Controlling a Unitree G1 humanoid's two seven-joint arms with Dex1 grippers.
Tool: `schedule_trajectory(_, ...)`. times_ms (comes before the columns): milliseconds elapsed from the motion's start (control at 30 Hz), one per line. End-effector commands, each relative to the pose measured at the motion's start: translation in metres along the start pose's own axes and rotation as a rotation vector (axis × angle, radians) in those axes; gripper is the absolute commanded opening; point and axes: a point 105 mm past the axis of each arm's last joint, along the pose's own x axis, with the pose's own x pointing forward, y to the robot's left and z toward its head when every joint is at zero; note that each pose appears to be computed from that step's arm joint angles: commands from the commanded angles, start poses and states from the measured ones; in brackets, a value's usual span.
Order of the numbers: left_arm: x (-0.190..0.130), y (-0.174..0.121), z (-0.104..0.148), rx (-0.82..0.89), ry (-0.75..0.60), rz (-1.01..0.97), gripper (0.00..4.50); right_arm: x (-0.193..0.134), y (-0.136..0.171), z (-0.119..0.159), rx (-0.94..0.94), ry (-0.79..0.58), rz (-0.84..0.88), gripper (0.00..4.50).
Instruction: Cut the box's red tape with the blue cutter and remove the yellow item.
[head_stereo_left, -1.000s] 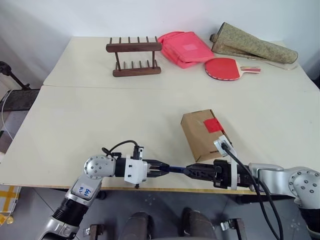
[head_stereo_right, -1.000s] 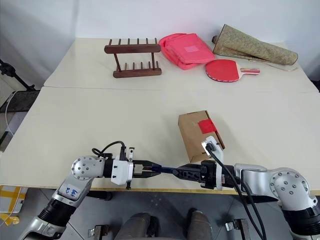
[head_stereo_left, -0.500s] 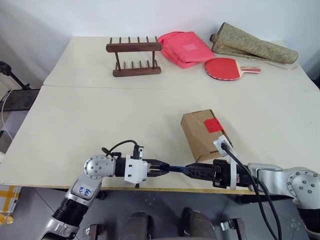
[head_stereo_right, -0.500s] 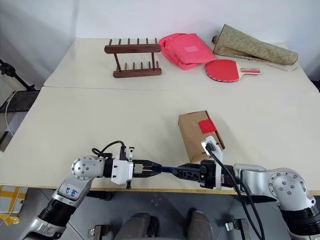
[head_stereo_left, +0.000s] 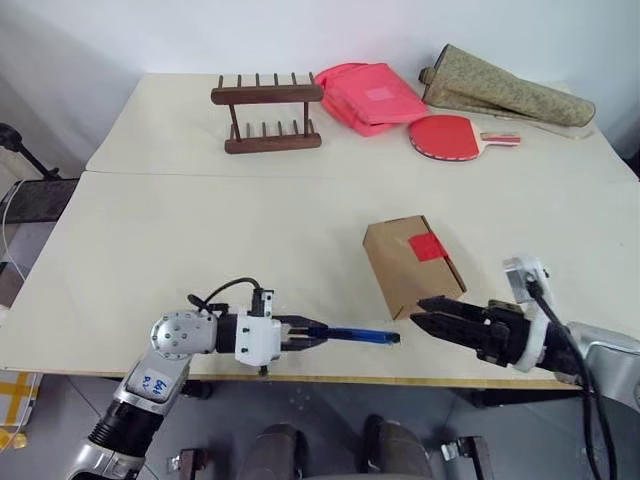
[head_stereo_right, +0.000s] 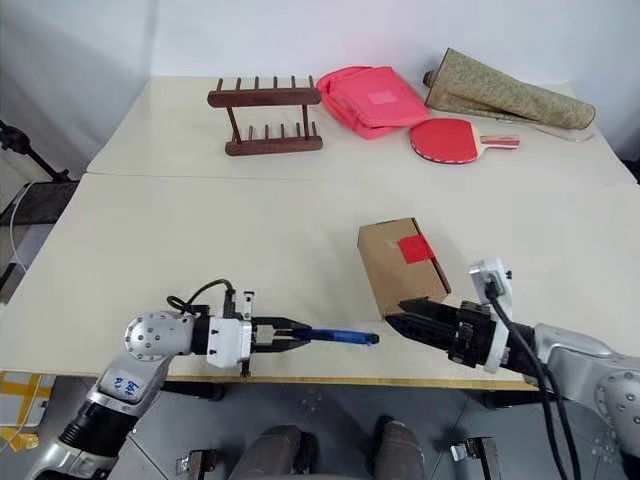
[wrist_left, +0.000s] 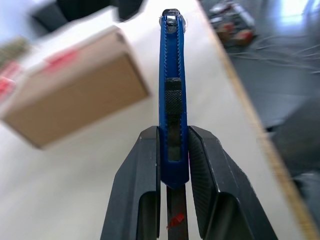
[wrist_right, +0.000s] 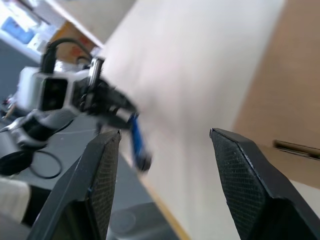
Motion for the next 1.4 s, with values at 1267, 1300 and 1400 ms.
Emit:
schedule_trajectory(1267,0.024,0.039,0.013,0.303,-0.067,0.088,0.46,0.05,-0.001,0.023,0.006,0.025,0.09,2.77)
schedule_trajectory(1300,0.024,0.039,0.013,0.302,-0.066,0.089,0.46,0.051,-0.002,0.023,0.006,0.026,0.089,2.77)
schedule_trajectory(1400,0.024,0.039,0.013,0.299,-0.066,0.091,0.46,0.051,-0.003,0.021,0.007,0.03,0.088,2.77)
